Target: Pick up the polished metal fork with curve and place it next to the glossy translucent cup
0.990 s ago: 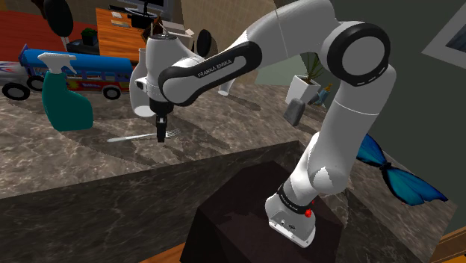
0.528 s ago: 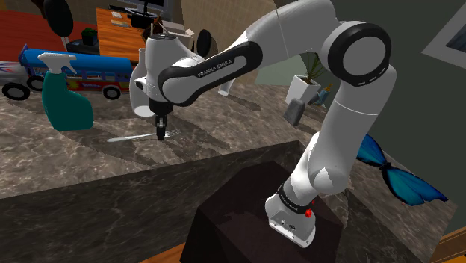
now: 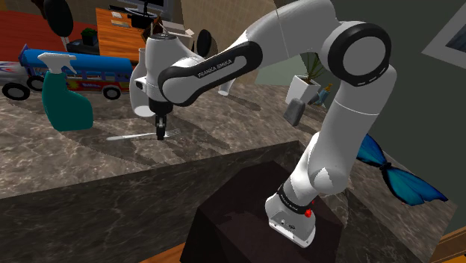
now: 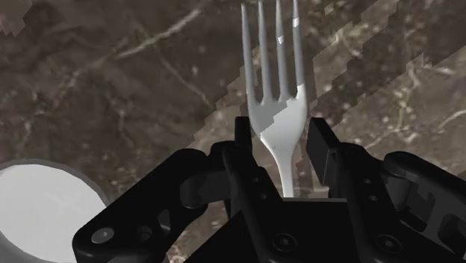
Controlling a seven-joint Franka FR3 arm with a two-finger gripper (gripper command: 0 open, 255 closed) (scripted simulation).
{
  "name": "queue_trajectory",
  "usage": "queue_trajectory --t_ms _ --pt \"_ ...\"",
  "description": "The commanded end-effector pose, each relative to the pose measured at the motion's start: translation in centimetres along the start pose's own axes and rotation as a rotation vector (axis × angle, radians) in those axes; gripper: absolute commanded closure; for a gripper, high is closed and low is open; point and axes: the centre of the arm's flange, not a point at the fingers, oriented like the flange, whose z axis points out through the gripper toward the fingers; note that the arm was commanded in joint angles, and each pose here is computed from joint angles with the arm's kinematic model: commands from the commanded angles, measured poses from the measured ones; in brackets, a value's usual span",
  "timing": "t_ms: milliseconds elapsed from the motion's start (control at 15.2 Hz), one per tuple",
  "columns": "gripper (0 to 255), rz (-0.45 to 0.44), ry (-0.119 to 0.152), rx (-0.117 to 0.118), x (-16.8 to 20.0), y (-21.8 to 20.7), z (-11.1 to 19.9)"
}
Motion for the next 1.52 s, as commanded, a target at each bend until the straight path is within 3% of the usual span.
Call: queue_trajectory --t_ms 0,1452 --pt "255 0.005 -0.005 0.001 -0.2 0.3 -0.3" --pt "255 0.005 -0.005 0.001 -0.6 0.5 -11.9"
